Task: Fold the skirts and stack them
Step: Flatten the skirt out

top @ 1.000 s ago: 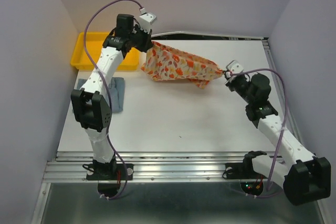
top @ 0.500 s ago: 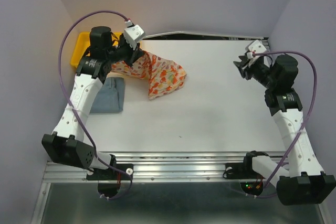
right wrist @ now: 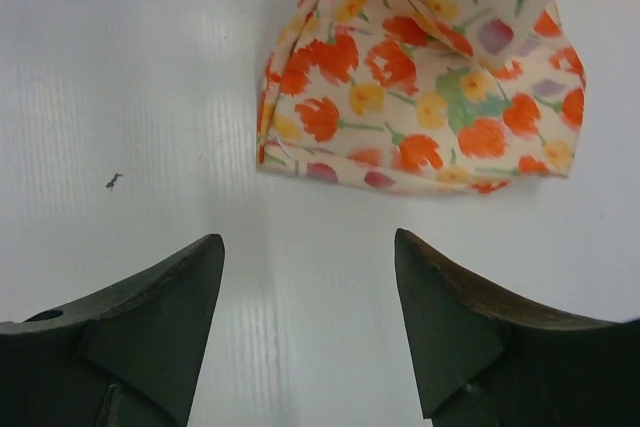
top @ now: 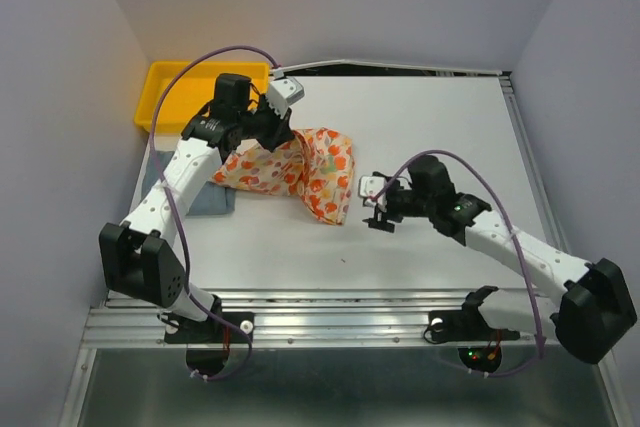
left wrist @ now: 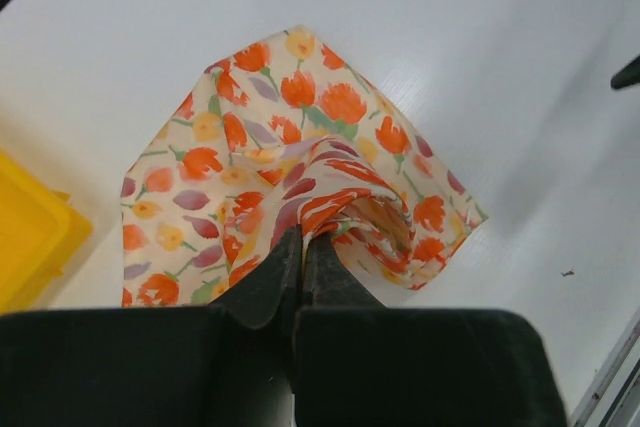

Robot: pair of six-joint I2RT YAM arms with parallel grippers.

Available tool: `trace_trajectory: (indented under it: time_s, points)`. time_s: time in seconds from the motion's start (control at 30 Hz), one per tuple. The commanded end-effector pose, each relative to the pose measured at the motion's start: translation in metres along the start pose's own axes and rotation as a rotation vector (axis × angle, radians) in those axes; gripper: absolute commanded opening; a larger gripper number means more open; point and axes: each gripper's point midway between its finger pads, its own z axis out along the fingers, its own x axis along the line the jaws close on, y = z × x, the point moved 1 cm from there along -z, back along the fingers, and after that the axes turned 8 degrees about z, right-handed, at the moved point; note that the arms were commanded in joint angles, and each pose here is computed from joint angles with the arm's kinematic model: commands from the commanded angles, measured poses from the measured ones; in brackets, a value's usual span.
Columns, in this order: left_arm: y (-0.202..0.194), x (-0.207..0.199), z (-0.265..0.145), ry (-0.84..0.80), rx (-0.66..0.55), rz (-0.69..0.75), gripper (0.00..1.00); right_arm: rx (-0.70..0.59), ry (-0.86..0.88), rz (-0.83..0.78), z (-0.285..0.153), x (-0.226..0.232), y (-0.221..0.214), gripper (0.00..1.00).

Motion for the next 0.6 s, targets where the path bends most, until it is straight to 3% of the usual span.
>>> trace_trajectory:
  time_s: [0.0, 0.17, 0.37, 0.57]
  points:
    - [0.006, 0.018, 0.008, 0.048, 0.015, -0.018, 0.00, -0.113, -0.045, -0.288, 0.042, 0.000, 0.035, 0.72]
    - [-0.013, 0.019, 0.021, 0.002, 0.078, -0.014, 0.00, -0.067, 0.085, -0.591, 0.090, 0.024, -0.010, 0.70]
    - [-0.021, 0.018, 0.032, -0.034, 0.082, -0.018, 0.00, -0.007, 0.185, -0.735, 0.110, 0.032, -0.053, 0.66]
    - [-0.021, 0.022, 0.038, -0.048, 0.081, -0.021, 0.00, -0.010, 0.203, -0.795, 0.129, 0.029, -0.062, 0.64]
